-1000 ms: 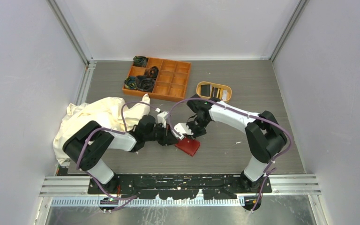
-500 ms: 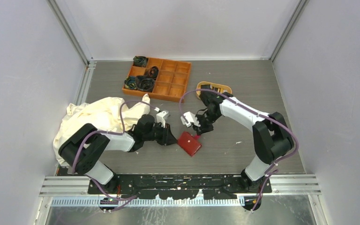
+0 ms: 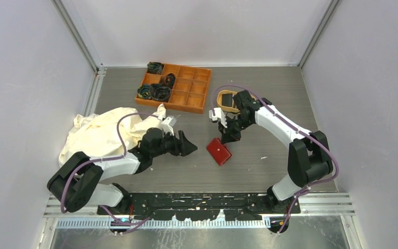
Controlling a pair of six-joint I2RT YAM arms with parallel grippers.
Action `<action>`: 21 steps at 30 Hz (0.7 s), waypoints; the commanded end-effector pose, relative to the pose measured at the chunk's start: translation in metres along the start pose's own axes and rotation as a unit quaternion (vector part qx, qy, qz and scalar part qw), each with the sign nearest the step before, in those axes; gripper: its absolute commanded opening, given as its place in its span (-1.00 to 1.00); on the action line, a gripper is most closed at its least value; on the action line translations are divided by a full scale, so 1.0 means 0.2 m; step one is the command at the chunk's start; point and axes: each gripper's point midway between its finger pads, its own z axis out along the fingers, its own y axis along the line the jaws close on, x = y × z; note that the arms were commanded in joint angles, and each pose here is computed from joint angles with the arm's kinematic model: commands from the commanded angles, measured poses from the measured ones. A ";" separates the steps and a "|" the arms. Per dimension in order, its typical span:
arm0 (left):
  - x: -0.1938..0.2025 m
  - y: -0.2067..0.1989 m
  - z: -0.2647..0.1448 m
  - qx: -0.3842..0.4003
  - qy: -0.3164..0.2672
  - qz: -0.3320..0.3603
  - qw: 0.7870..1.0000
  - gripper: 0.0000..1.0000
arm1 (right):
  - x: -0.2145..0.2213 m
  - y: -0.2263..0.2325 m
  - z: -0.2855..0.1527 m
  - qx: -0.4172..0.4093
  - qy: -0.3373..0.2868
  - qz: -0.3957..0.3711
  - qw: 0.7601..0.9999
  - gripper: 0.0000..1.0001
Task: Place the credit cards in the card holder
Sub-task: Open the card holder at the center of the board.
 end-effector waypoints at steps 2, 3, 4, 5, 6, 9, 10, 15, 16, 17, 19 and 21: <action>-0.05 -0.07 0.01 -0.001 -0.063 -0.095 0.994 0.38 | -0.22 0.06 -0.10 0.001 -0.077 0.027 0.997 -0.98; -0.04 -0.10 0.02 -0.003 -0.065 -0.100 0.993 0.38 | -0.24 0.05 -0.10 0.003 -0.083 0.032 0.996 -0.98; -0.03 -0.11 0.03 -0.009 -0.068 -0.108 0.992 0.38 | -0.25 0.05 -0.10 0.004 -0.089 0.037 0.995 -0.98; -0.02 -0.13 0.04 -0.010 -0.069 -0.112 0.991 0.39 | -0.26 0.06 -0.11 0.003 -0.093 0.041 0.995 -0.98; -0.01 -0.14 0.05 -0.013 -0.072 -0.118 0.990 0.39 | -0.27 0.06 -0.10 0.000 -0.096 0.044 0.994 -0.98; 0.02 -0.16 0.08 -0.017 -0.067 -0.126 0.990 0.41 | -0.26 0.05 -0.10 0.001 -0.095 0.050 0.994 -0.98; 0.02 -0.17 0.09 -0.018 -0.063 -0.127 0.990 0.41 | -0.26 0.05 -0.10 0.003 -0.092 0.050 0.994 -0.98; 0.05 -0.16 0.14 -0.023 -0.054 -0.129 0.990 0.42 | -0.21 0.01 -0.08 0.018 -0.072 0.056 0.996 -0.98; 0.05 -0.15 0.14 -0.027 -0.051 -0.129 0.990 0.42 | -0.20 0.01 -0.08 0.019 -0.069 0.056 0.996 -0.98; 0.07 -0.14 0.14 -0.033 -0.045 -0.126 0.990 0.42 | -0.20 0.01 -0.08 0.019 -0.067 0.058 0.996 -0.98; 0.08 -0.08 0.14 -0.061 -0.042 -0.118 0.990 0.41 | -0.21 0.01 -0.08 0.016 -0.070 0.058 0.996 -0.98; 0.11 -0.03 0.13 -0.088 -0.032 -0.107 0.990 0.33 | -0.21 0.02 -0.09 0.016 -0.072 0.056 0.996 -0.98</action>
